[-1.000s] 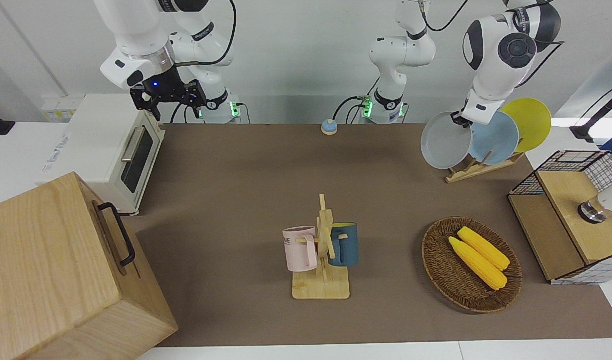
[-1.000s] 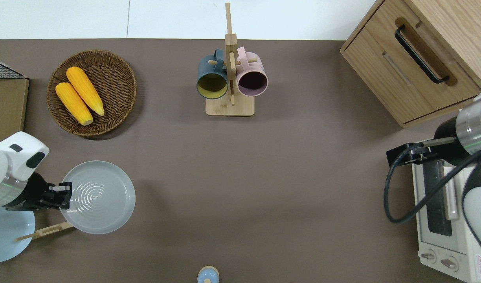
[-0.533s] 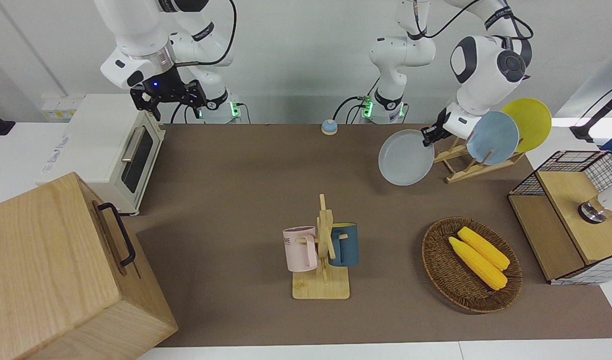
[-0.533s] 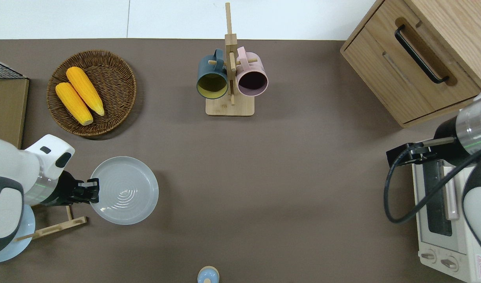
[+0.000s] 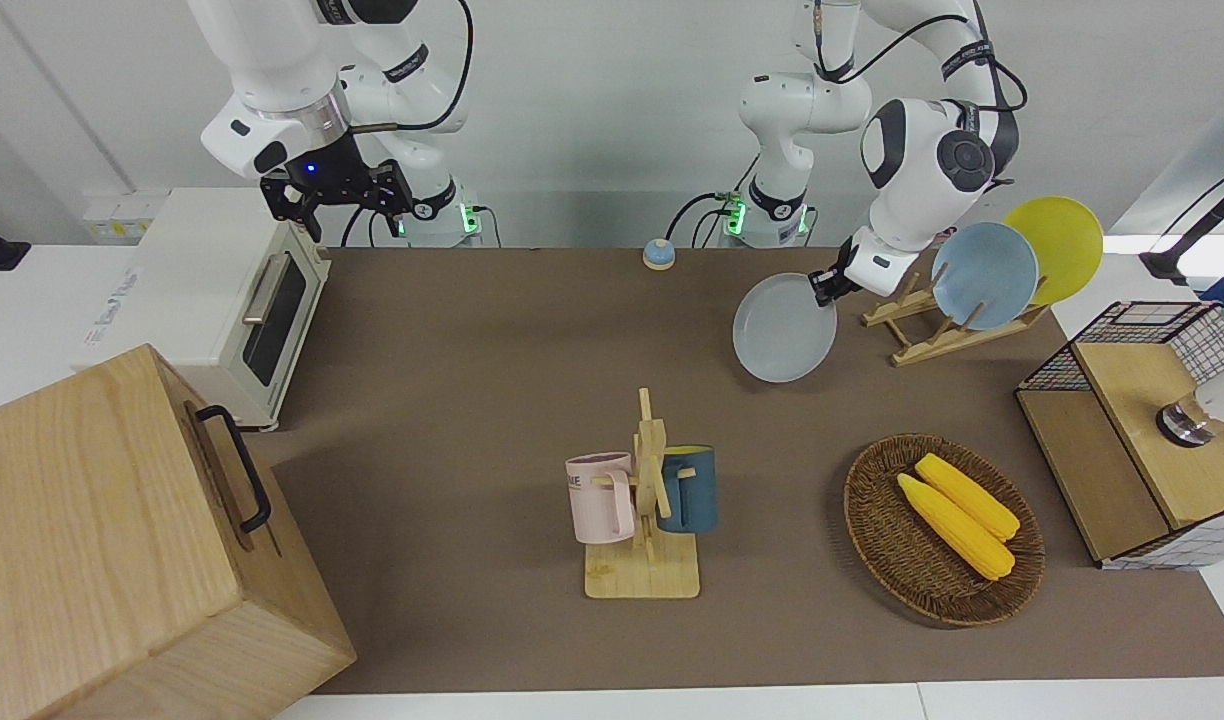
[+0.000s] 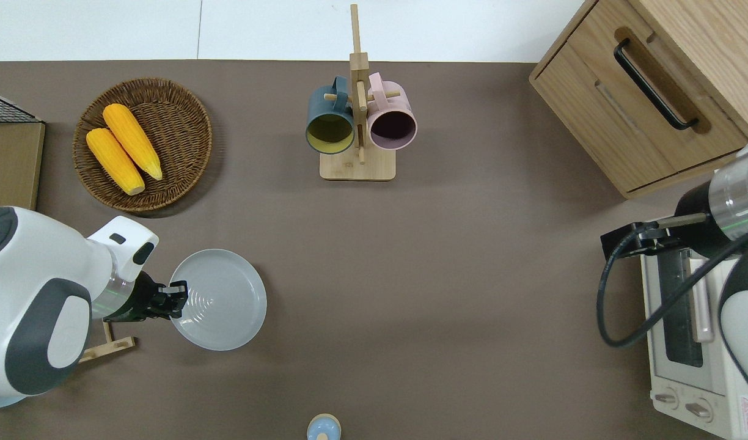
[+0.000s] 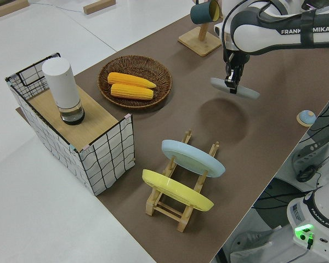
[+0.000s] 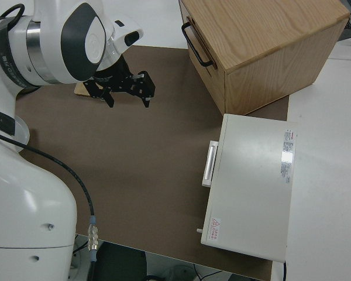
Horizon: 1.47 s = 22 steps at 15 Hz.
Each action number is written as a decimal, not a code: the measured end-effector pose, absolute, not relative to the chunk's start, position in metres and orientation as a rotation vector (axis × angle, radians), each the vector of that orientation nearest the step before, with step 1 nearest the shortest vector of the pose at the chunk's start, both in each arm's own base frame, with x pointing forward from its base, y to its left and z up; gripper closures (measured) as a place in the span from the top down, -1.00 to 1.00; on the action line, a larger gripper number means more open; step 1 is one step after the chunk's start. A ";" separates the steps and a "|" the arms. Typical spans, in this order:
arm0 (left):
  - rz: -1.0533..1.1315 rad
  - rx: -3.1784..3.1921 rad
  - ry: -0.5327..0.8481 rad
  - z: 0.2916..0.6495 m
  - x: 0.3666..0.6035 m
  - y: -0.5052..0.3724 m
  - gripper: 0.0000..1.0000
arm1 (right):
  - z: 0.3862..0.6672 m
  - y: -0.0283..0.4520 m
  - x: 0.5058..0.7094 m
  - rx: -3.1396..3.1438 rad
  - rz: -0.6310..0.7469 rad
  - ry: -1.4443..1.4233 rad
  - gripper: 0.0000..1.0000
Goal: Pick gray plate from low plate rack and place it on table with left arm
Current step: 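Carry the gray plate away from the rack and lower it onto the table, then open the left gripper to release the plate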
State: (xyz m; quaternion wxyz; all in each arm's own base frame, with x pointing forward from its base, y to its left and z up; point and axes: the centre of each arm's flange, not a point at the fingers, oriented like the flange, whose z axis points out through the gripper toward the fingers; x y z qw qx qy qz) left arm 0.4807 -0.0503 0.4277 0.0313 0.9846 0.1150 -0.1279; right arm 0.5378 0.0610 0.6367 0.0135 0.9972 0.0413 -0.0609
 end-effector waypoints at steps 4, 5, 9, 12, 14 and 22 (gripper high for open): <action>-0.404 3.036 0.383 0.425 0.480 -0.056 -0.81 | 0.637 0.061 0.538 3.106 -0.190 0.129 0.97; -0.408 3.038 0.381 0.424 0.480 -0.058 -0.81 | 0.637 0.061 0.538 3.106 -0.190 0.129 0.97; -0.422 3.042 0.371 0.414 0.482 -0.064 -0.81 | 0.637 0.061 0.538 3.106 -0.190 0.129 0.97; -0.425 3.050 0.364 0.402 0.485 -0.076 -0.81 | 0.637 0.061 0.538 3.106 -0.190 0.129 0.97; -0.443 3.053 0.367 0.394 0.486 -0.081 -0.81 | 0.637 0.061 0.538 3.106 -0.190 0.129 0.97; -0.441 3.053 0.378 0.373 0.493 -0.084 -0.24 | 0.637 0.061 0.538 3.106 -0.190 0.129 0.97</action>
